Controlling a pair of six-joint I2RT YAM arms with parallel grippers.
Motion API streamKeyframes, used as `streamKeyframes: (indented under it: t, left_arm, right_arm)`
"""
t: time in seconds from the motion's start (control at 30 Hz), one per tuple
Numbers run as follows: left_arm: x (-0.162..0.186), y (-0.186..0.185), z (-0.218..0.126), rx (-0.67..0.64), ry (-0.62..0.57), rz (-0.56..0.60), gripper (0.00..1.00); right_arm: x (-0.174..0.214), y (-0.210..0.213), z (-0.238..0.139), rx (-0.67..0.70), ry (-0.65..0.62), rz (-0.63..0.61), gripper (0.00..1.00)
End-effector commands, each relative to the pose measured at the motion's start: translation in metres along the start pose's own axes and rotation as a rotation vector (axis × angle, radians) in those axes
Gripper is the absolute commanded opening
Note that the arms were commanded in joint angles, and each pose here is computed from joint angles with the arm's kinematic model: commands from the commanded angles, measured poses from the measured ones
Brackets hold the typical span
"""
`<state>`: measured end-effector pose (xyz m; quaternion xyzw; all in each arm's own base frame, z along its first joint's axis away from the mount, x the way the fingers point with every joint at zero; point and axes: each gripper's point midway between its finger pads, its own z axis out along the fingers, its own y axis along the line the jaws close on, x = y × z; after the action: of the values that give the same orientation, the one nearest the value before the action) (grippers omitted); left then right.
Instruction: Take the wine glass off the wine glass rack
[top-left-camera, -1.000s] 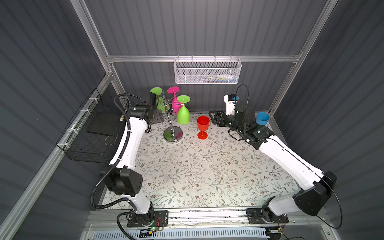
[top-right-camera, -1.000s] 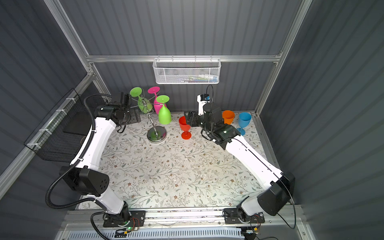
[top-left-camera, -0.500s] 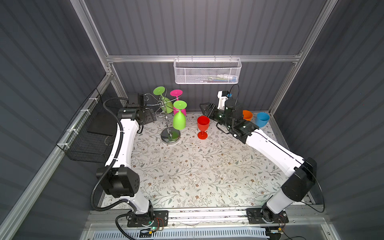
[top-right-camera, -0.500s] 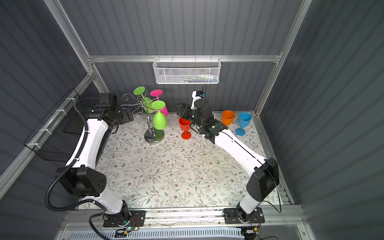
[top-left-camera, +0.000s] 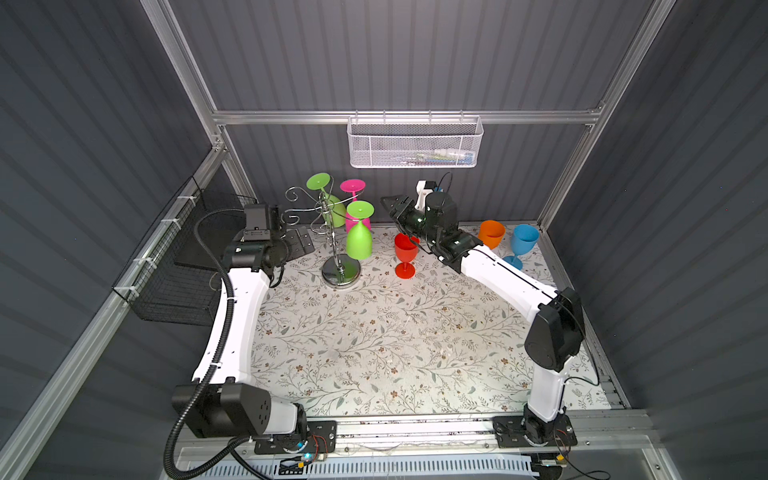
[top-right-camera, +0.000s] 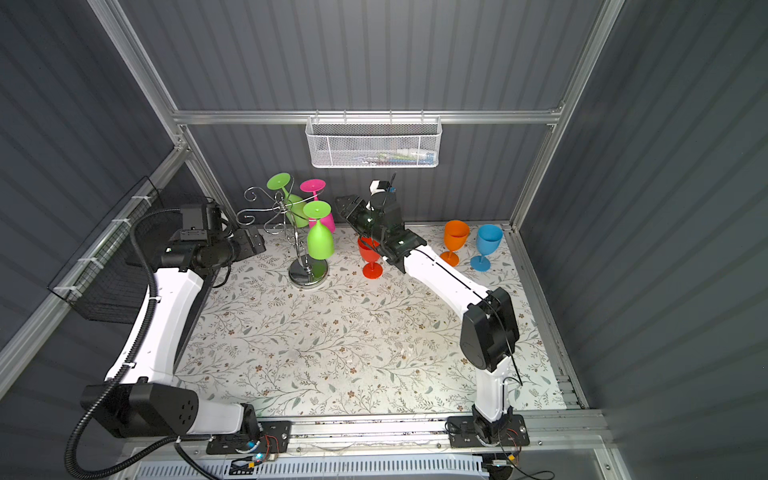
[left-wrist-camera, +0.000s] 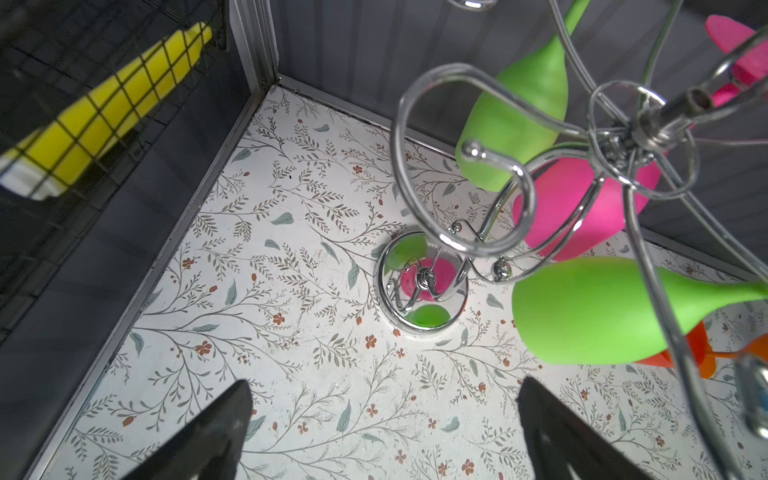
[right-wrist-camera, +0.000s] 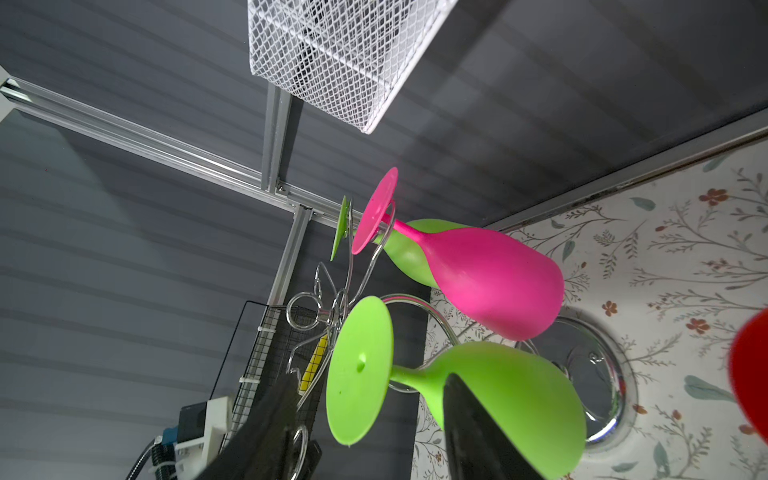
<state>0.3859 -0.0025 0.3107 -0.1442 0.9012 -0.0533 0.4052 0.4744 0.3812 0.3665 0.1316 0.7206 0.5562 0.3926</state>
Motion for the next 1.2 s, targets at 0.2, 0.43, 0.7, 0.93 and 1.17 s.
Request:
streamKeyframes:
  t: [0.2,0.43,0.7,0.93,1.17]
  left_arm:
    - [0.015,-0.007,-0.006,0.079,-0.028,0.018,1.0]
    - [0.025,-0.015,0.0,0.151,-0.053,0.049,1.0]
    - [0.031,-0.027,-0.001,0.249,-0.098,0.078,1.0]
    - [0.032,-0.032,-0.006,0.283,-0.125,0.087,1.0]
    - [0.034,-0.033,-0.007,0.297,-0.128,0.089,1.0]
  right_arm:
    - [0.006,0.016,0.015,-0.076,0.048,0.061,0.48]
    - [0.016,0.014,0.026,-0.075,0.076,0.073,0.42]
    - [0.022,0.013,0.03,-0.061,0.07,0.067,0.39]
    - [0.026,0.012,0.037,-0.065,0.082,0.087,0.3]
    - [0.03,0.012,0.041,-0.062,0.09,0.084,0.25]
